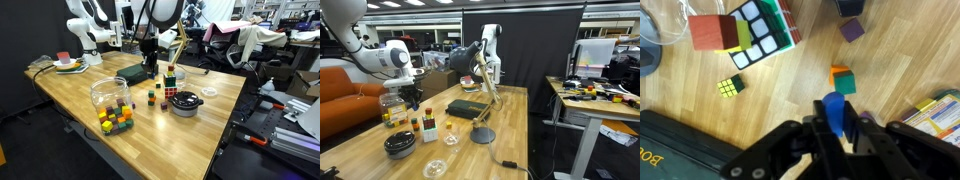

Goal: Place the blue block on the tower of blocks

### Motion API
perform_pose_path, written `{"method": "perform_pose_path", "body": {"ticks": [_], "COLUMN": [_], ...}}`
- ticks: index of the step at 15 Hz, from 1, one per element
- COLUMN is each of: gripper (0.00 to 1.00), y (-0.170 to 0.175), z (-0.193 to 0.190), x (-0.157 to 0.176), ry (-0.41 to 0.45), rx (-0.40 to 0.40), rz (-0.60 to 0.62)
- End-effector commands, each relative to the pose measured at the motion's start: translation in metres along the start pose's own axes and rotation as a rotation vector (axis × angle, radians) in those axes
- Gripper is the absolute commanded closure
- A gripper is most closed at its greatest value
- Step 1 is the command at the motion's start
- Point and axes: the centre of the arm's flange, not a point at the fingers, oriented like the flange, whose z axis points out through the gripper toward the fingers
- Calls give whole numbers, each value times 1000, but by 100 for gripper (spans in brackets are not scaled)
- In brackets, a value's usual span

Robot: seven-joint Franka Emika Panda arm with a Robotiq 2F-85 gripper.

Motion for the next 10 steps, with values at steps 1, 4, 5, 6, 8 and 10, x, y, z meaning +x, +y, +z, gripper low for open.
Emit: {"method": "perform_pose_path", "body": {"ticks": [1,4,5,6,8,10], "gripper": [95,95,95,95,95,95], "y": [-7,-14,-16,-17,-19,-18], "z": [9,18,19,21,22,22], "x": [3,9,11,13,15,18], "ry": [-18,-30,-31,-31,-29,-33], "rx": [5,-11,-7,-2,0,-6], "rz": [-22,-66,-83,-100,-150,-196]}}
